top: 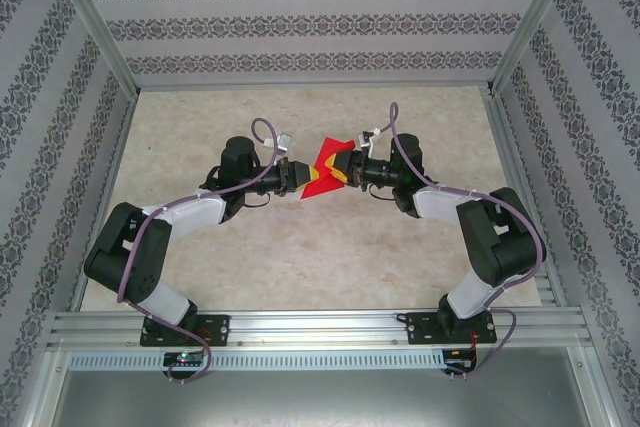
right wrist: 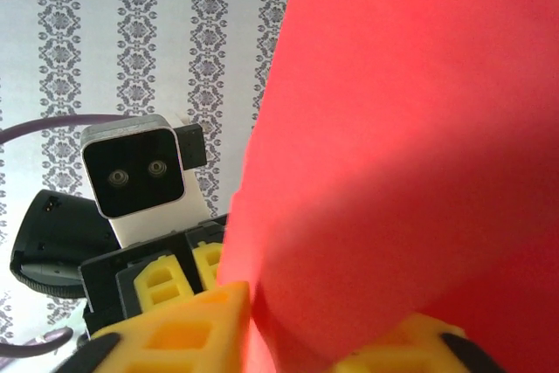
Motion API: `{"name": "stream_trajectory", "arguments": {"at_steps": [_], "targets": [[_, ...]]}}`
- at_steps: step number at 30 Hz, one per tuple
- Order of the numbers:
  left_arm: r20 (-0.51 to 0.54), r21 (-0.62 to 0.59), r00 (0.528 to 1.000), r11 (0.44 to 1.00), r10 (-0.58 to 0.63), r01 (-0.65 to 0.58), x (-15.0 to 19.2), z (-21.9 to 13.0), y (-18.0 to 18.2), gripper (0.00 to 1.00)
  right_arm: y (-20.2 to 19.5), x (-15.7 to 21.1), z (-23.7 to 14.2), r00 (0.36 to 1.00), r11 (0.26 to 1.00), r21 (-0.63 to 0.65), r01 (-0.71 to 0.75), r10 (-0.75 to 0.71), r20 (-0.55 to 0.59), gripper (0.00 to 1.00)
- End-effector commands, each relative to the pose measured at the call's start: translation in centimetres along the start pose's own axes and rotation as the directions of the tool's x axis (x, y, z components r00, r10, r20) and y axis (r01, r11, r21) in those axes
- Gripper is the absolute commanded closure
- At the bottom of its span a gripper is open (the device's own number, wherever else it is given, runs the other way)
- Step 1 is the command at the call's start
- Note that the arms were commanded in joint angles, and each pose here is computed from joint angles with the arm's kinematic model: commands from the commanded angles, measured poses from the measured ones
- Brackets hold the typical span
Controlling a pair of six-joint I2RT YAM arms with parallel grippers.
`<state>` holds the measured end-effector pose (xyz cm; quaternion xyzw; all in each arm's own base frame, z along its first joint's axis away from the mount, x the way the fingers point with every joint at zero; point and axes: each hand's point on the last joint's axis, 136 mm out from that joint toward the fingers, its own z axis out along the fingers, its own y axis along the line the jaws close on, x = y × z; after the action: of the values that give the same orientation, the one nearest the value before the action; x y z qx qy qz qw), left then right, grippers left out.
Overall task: Fold a paper plane with a square sheet of paper (pick it up from the middle)
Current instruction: Turn over the paper at the center of the table.
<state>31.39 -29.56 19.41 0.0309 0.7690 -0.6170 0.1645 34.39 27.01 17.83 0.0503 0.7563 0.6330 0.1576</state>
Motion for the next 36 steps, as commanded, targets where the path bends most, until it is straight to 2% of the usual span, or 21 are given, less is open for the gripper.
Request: {"name": "stream_trajectory", "arguments": {"at_steps": [1,4,8,10,13,15,17,19,22,25,27,30,33,35,36], "targets": [[0.001,0.002,0.999,0.999,0.035,-0.035,-0.5,0.4,-0.5,0.89,0.3,-0.8,-1.5,0.998,0.999,0.012,0.035,-0.035,0.043,0.68],[-0.001,-0.060,0.999,0.997,0.046,-0.046,-0.5,0.3,0.4,0.90,-0.8,-1.5,-3.3,0.994,0.995,0.096,0.034,-0.043,0.101,0.57],[-0.010,-0.235,0.997,0.969,0.077,-0.077,-0.4,-0.7,2.5,0.90,-3.3,-2.0,-6.2,0.978,0.945,0.323,0.041,-0.103,0.178,0.42],[-0.011,-0.346,0.995,0.933,0.098,-0.096,-0.6,-1.7,3.7,0.90,-4.2,-2.2,-7.9,0.965,0.899,0.434,0.056,-0.160,0.207,0.36],[-0.022,-0.565,0.990,0.815,0.142,-0.129,-1.0,-4.4,5.7,0.90,-5.1,-2.2,-10.1,0.943,0.829,0.556,0.055,-0.225,0.243,0.28],[-0.032,-0.726,0.983,0.672,0.181,-0.147,-1.6,-7.0,7.0,0.90,-5.5,-2.3,-11.3,0.932,0.791,0.610,0.046,-0.255,0.260,0.24],[-0.050,-0.851,0.971,0.499,0.232,-0.163,-2.2,-9.5,7.6,0.90,-5.9,-2.2,-11.9,0.925,0.769,0.638,0.041,-0.270,0.266,0.22],[-0.074,-0.933,0.959,0.321,0.274,-0.164,-3.0,-11.8,7.6,0.90,-6.2,-2.2,-12.2,0.922,0.753,0.658,0.032,-0.276,0.270,0.20],[-0.118,-0.986,0.946,0.075,0.301,-0.147,-3.7,-14.4,8.0,0.91,-6.8,-2.0,-12.4,0.923,0.734,0.679,0.019,-0.273,0.270,0.20],[-0.163,-0.985,0.935,-0.108,0.314,-0.135,-4.1,-15.5,8.0,0.92,-7.3,-1.8,-12.5,0.923,0.724,0.690,0.006,-0.269,0.274,0.19],[-0.198,-0.973,0.928,-0.177,0.317,-0.147,-4.1,-15.0,8.3,0.93,-7.7,-1.7,-12.8,0.923,0.715,0.699,-0.007,-0.264,0.279,0.19],[-0.234,-0.959,0.929,-0.224,0.287,-0.173,-3.8,-13.4,9.6,0.93,-8.2,-1.6,-13.0,0.923,0.705,0.708,-0.023,-0.257,0.286,0.19],[-0.248,-0.955,0.937,-0.224,0.245,-0.194,-3.1,-11.4,11.6,0.92,-8.6,-1.4,-13.2,0.924,0.698,0.715,-0.035,-0.251,0.290,0.19],[-0.228,-0.968,0.950,-0.154,0.211,-0.198,-2.4,-9.4,13.0,0.87,-8.7,-1.3,-13.3,0.923,0.696,0.717,-0.042,-0.247,0.294,0.19],[-0.222,-0.974,0.956,-0.079,0.193,-0.210,-1.9,-7.7,13.7,0.82,-8.8,-1.2,-13.4,0.923,0.694,0.719,-0.046,-0.245,0.295,0.19]]}}
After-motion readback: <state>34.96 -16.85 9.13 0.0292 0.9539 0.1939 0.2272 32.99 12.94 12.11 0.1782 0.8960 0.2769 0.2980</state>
